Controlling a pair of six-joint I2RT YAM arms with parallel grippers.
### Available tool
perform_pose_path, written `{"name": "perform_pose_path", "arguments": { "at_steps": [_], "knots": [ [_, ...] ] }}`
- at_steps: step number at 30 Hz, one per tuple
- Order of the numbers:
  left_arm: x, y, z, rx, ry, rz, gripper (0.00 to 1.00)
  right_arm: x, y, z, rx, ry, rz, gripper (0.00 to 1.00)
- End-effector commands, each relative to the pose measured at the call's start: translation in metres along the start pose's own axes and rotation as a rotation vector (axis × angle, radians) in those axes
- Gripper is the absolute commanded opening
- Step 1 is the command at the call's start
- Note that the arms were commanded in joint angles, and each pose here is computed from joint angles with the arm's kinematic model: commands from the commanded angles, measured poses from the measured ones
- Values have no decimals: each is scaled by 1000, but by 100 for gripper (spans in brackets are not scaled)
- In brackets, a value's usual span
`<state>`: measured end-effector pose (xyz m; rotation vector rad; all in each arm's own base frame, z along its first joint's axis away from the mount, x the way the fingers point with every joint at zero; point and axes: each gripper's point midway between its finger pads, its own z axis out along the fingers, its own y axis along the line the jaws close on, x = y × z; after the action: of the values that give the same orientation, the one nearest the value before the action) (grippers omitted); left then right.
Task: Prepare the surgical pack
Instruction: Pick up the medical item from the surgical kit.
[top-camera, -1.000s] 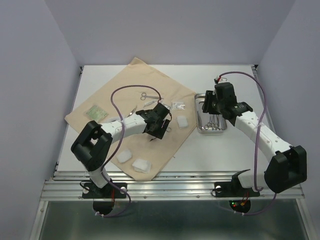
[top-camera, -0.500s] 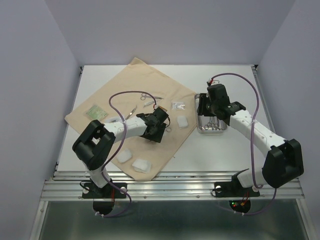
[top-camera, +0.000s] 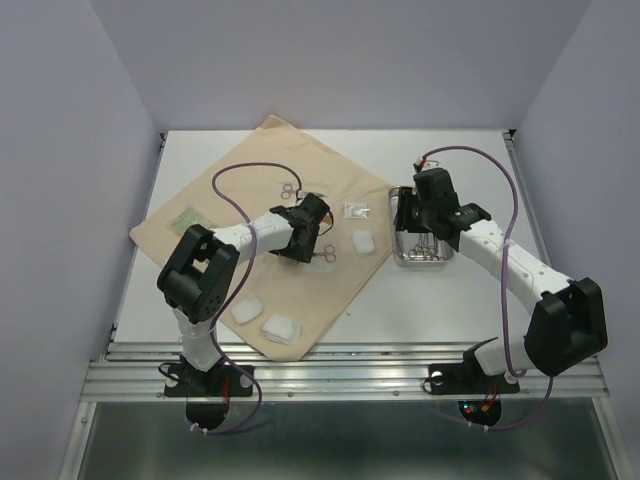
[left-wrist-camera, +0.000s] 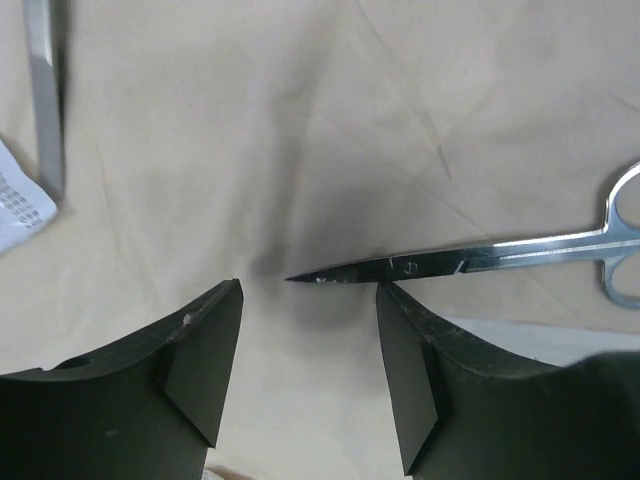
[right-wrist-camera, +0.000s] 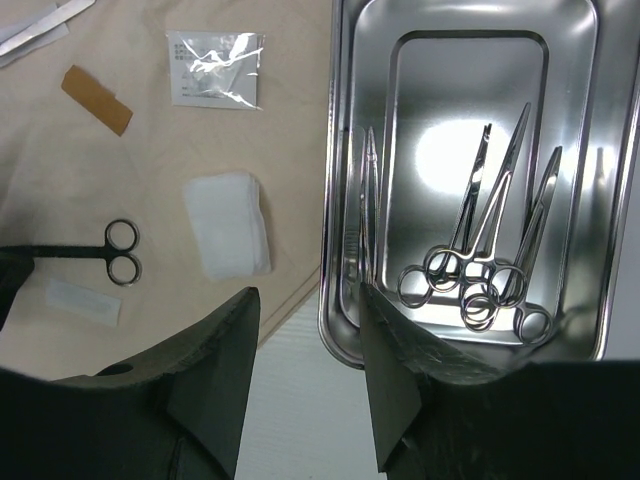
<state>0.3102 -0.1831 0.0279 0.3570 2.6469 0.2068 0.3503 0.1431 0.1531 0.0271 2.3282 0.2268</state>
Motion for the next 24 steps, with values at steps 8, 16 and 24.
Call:
{"name": "perform_pose_path", "arguments": {
  "at_steps": [8,16,24],
  "knots": [
    [-66,25,7,-71,-67,-37,66,-3,73,1,-190,17,-245,52],
    [-98,48,-16,63,-120,-236,65,31,159,27,-340,52,-500,52],
    [-104,143,-76,67,-213,-529,66,63,200,68,-426,118,-666,51]
  ]
}}
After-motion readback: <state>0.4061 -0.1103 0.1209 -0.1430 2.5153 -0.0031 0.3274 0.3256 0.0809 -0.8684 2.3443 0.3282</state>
